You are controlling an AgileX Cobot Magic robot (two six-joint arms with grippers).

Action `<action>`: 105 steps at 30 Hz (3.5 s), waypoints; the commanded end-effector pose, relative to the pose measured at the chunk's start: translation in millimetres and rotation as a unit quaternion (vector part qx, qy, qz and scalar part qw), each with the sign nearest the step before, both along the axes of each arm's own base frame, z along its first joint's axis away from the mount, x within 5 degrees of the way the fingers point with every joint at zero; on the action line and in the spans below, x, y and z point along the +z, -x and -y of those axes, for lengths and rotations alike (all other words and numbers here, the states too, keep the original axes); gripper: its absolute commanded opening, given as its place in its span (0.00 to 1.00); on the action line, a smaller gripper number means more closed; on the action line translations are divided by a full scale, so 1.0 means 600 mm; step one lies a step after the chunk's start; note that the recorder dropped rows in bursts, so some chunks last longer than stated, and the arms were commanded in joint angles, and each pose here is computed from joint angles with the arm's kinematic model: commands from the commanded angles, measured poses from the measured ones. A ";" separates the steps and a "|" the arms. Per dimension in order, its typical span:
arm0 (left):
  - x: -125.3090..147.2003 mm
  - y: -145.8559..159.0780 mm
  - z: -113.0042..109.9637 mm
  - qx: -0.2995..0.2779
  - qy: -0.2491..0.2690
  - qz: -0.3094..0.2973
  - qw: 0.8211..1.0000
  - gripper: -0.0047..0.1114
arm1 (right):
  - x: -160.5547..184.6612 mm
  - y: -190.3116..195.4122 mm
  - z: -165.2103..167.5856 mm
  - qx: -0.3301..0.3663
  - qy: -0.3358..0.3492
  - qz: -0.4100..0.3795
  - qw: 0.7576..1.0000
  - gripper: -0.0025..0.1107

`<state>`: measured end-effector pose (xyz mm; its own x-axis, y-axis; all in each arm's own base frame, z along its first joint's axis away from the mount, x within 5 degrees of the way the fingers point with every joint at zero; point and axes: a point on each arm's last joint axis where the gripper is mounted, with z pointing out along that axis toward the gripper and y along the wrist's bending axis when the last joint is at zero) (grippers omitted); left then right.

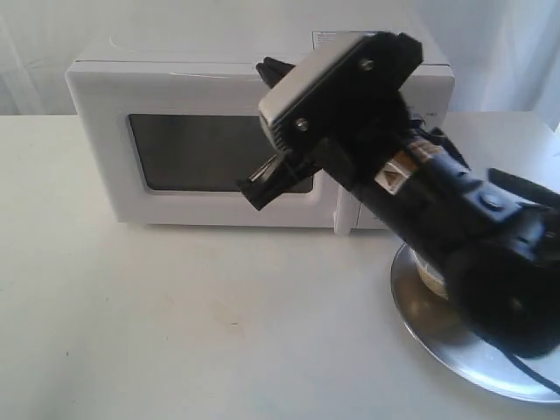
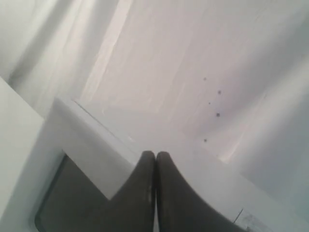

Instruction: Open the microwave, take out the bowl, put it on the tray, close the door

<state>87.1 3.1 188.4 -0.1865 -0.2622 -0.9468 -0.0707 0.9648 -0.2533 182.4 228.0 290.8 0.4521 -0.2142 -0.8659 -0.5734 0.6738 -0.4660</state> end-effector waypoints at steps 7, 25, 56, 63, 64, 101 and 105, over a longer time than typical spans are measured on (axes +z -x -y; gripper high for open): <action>0.000 0.002 0.002 -0.012 0.008 0.004 1.000 0.04 | 0.020 0.126 0.230 -0.072 -0.259 -0.091 0.959 0.02; 0.026 0.042 0.068 -0.263 -0.126 -0.018 0.956 0.04 | 0.043 0.154 0.307 -0.089 -0.405 -0.113 0.903 0.02; 0.105 0.052 0.057 -0.143 -0.023 0.151 0.978 0.04 | 0.044 0.154 0.307 -0.090 -0.406 -0.112 0.902 0.02; 0.085 0.055 0.070 -0.201 -0.130 0.101 0.966 0.04 | 0.044 0.154 0.307 -0.090 -0.406 -0.111 0.903 0.02; 0.069 0.052 0.059 -0.169 -0.114 0.058 0.977 0.04 | 0.044 0.154 0.307 -0.090 -0.406 -0.111 0.903 0.02; -0.037 0.059 0.005 -0.062 -0.148 -0.080 0.984 0.04 | 0.044 0.154 0.308 -0.090 -0.408 -0.111 0.902 0.02; -0.038 0.060 -0.004 -0.015 -0.167 -0.092 0.982 0.04 | 0.044 0.154 0.308 -0.090 -0.407 -0.111 0.902 0.02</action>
